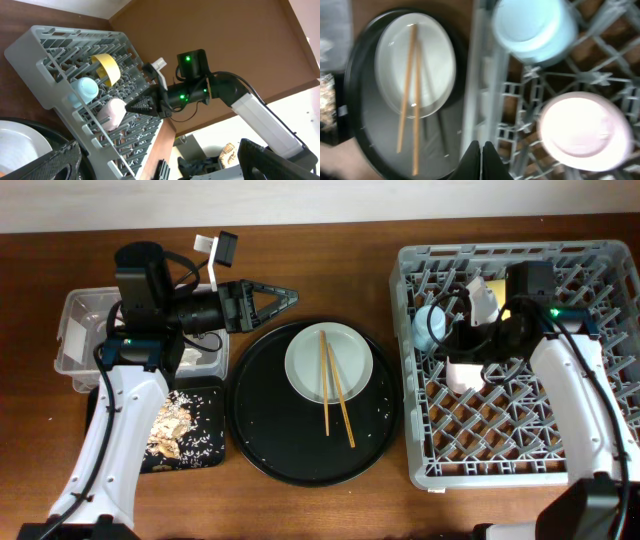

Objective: Sort waste into correct bins and load items into the dishwasher rack
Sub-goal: 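Set the pink cup upside down in the rack and open right gripper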

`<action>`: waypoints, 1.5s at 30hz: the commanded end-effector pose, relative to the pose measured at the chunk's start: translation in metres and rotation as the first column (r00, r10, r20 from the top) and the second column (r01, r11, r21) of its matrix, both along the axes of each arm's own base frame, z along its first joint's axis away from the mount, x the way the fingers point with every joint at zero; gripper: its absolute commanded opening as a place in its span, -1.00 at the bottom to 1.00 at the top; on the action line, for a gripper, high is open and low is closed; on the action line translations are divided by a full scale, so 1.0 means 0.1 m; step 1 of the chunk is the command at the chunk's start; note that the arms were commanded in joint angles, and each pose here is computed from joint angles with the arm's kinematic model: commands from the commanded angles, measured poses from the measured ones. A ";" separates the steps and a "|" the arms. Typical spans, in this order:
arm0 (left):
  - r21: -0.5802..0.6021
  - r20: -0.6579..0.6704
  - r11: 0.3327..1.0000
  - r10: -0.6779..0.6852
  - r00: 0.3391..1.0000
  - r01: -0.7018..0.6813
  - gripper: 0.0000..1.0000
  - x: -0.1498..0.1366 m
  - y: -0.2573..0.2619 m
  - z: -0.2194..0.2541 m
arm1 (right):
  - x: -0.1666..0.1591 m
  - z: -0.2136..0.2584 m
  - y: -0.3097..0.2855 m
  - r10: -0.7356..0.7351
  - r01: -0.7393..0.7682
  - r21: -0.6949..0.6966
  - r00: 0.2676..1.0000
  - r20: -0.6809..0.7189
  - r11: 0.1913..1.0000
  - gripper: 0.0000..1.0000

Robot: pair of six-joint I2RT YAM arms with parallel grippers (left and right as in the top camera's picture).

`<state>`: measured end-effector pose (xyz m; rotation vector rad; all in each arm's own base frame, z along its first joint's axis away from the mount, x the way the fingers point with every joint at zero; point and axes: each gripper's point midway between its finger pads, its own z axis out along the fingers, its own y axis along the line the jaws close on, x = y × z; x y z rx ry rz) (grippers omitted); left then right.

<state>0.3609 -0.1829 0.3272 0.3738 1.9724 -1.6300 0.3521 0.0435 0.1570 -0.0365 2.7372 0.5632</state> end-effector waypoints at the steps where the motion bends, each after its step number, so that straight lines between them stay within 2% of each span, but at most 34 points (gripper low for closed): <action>1: 0.001 0.015 1.000 -0.001 1.000 0.001 0.99 0.00 0.01 0.02 | 0.09 -0.22 -0.29 -0.048 0.042 -0.164 0.998 -0.032 0.986 -0.92; 5: 0.001 0.015 1.000 -0.001 1.000 0.001 0.99 0.00 0.01 0.02 | 0.07 -0.34 -0.59 -0.210 0.181 -0.299 0.975 -0.070 0.937 -0.92; 8: 0.001 0.015 1.000 -0.001 1.000 0.001 0.99 0.00 0.01 0.02 | -0.08 -0.37 -0.87 -0.364 0.294 -0.430 0.927 -0.089 0.854 -0.92; 10: 0.001 0.015 1.000 -0.001 1.000 0.001 0.99 0.00 0.01 0.02 | -0.17 -0.38 -0.92 -0.410 0.318 -0.460 0.905 -0.111 0.829 -0.91; 16: 0.001 0.015 1.000 -0.001 1.000 0.001 0.99 0.00 0.01 0.02 | -0.36 -0.41 -0.89 -0.408 0.282 -0.472 0.893 -0.189 0.835 -0.91; 22: 0.001 0.015 1.000 -0.001 1.000 0.001 0.99 0.00 0.01 0.02 | -0.20 -0.04 -0.77 -0.378 0.296 -0.390 0.913 -0.152 0.872 -0.91; 24: 0.001 0.015 1.000 -0.001 1.000 0.001 0.99 0.00 0.01 0.02 | -0.21 0.10 -0.60 -0.346 0.282 -0.306 0.921 -0.180 0.909 -0.91; 27: 0.001 0.015 1.000 -0.001 1.000 0.001 0.99 0.00 0.01 0.02 | -0.24 0.27 -0.06 -0.097 0.092 -0.036 0.974 -0.205 0.995 -0.90; 29: 0.001 0.015 1.000 -0.001 1.000 0.001 0.99 0.00 0.01 0.02 | -0.32 0.35 0.26 0.044 -0.027 0.087 0.979 -0.199 0.996 -0.76; 33: 0.001 0.015 1.000 -0.001 1.000 0.001 0.99 0.00 0.01 0.02 | -0.42 0.31 0.59 0.148 -0.132 0.089 0.968 -0.203 0.987 -0.49; 38: 0.001 0.015 1.000 -0.001 1.000 0.001 0.99 0.00 0.00 0.02 | -0.45 0.26 1.12 0.305 -0.298 0.070 0.943 -0.136 0.952 -0.33; 40: 0.002 0.015 1.000 0.001 1.000 -0.001 0.99 0.00 0.01 0.02 | -0.45 0.17 1.21 0.291 -0.290 0.025 0.946 -0.141 0.957 -0.27; 43: 0.031 0.041 0.996 0.082 0.996 -0.083 0.99 0.15 0.05 0.00 | -0.46 0.04 1.26 0.250 -0.260 -0.044 0.955 -0.156 0.965 -0.24; 45: 0.033 0.050 0.994 0.107 0.993 -0.108 0.99 0.19 0.07 0.01 | -0.47 -0.01 1.36 0.265 -0.274 -0.046 0.953 -0.147 0.961 -0.23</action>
